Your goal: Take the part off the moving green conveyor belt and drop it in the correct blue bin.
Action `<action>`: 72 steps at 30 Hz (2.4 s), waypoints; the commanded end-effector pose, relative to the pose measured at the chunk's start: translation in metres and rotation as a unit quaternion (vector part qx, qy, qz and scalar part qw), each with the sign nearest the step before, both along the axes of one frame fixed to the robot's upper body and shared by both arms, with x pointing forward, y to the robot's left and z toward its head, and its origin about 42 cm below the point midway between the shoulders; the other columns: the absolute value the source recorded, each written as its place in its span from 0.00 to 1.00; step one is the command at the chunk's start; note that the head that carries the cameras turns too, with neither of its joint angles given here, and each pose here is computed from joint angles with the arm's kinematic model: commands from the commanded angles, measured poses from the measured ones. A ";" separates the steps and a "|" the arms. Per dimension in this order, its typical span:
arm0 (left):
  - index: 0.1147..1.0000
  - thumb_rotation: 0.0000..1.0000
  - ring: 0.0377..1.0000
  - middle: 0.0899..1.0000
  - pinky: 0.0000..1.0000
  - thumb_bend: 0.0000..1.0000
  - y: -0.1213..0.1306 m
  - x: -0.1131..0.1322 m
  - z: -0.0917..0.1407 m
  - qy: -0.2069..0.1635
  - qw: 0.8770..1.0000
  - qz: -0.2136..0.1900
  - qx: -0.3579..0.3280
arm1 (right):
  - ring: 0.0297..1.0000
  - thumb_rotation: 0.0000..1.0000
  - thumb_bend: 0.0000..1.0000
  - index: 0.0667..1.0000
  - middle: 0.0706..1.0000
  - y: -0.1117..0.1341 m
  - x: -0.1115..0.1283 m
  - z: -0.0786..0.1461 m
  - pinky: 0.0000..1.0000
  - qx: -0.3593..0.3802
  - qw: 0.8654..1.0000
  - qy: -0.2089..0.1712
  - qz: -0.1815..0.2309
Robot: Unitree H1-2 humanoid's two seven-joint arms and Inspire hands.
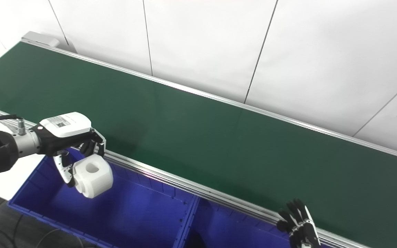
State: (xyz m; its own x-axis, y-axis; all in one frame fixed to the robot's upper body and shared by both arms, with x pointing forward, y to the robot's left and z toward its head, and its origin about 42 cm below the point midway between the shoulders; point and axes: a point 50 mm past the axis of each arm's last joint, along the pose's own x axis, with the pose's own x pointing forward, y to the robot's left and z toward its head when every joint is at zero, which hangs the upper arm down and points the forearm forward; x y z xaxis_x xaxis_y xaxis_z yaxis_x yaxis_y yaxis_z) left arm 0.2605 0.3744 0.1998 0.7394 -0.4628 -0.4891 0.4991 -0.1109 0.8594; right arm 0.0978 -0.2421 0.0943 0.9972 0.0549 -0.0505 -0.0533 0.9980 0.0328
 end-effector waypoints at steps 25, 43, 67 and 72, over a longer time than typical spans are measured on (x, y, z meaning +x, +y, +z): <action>0.80 0.45 0.75 0.81 0.64 1.00 -0.004 0.005 0.038 0.145 0.987 0.064 -0.031 | 0.85 0.94 0.79 0.91 0.89 0.012 0.004 0.018 0.82 0.006 1.000 -0.025 0.002; 0.80 0.59 0.82 0.80 0.81 0.89 -0.086 -0.075 0.003 0.186 0.813 0.086 -0.544 | 0.83 0.93 0.82 0.89 0.89 0.068 0.016 0.031 0.79 -0.007 1.000 -0.021 0.006; 0.93 0.52 0.92 0.95 0.88 0.47 -0.182 -0.121 -0.035 -0.015 0.732 0.266 -0.628 | 0.81 0.95 0.79 0.89 0.88 0.093 0.020 0.031 0.75 -0.024 0.999 -0.021 -0.005; 0.95 0.54 0.94 0.97 0.91 0.50 -0.174 -0.112 -0.068 -0.013 0.745 0.264 -0.613 | 0.81 0.95 0.79 0.89 0.87 0.094 0.021 0.030 0.75 -0.036 0.999 -0.021 -0.012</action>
State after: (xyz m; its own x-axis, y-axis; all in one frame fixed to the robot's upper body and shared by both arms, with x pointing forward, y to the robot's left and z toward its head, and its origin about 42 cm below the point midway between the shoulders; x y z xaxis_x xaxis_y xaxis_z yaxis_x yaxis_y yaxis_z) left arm 0.1450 0.1978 0.1264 0.9812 -0.1929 0.0021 0.1908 0.9717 0.1391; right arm 0.1166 -0.1527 0.1180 0.9984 0.0442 -0.0339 -0.0458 0.9978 -0.0483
